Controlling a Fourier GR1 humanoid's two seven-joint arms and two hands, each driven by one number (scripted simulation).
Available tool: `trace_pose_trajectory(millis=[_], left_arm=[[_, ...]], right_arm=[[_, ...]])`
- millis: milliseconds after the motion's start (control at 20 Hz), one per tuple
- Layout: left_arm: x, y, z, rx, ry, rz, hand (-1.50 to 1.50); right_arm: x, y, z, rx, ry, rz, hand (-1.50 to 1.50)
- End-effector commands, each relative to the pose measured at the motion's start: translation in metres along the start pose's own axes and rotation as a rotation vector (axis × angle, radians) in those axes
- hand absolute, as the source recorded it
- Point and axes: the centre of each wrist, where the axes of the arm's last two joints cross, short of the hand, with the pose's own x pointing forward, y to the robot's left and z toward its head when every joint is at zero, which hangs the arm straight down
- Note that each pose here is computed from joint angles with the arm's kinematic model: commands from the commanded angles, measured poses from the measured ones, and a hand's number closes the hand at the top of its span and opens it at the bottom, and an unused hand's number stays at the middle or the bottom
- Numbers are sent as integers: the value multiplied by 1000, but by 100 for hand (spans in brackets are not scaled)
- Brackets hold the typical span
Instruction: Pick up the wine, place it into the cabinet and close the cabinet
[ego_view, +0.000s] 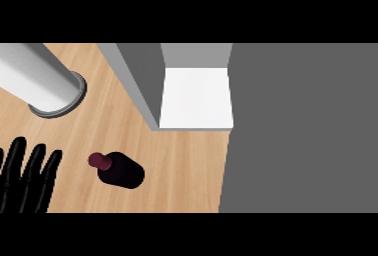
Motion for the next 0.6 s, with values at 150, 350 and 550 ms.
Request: trace_pose_trajectory(millis=[150, 350, 550], left_arm=[[21, -16, 8, 31, -29, -21, -150], [23, -14, -4, 47, -43, -32, -150], [8, -8, -21, 51, 19, -59, -150]], right_arm=[[38, 0, 23, 8, -21, -26, -150], [44, -1, 6, -17, -43, -9, -150], [48, 2, 7, 5, -32, -26, -150]])
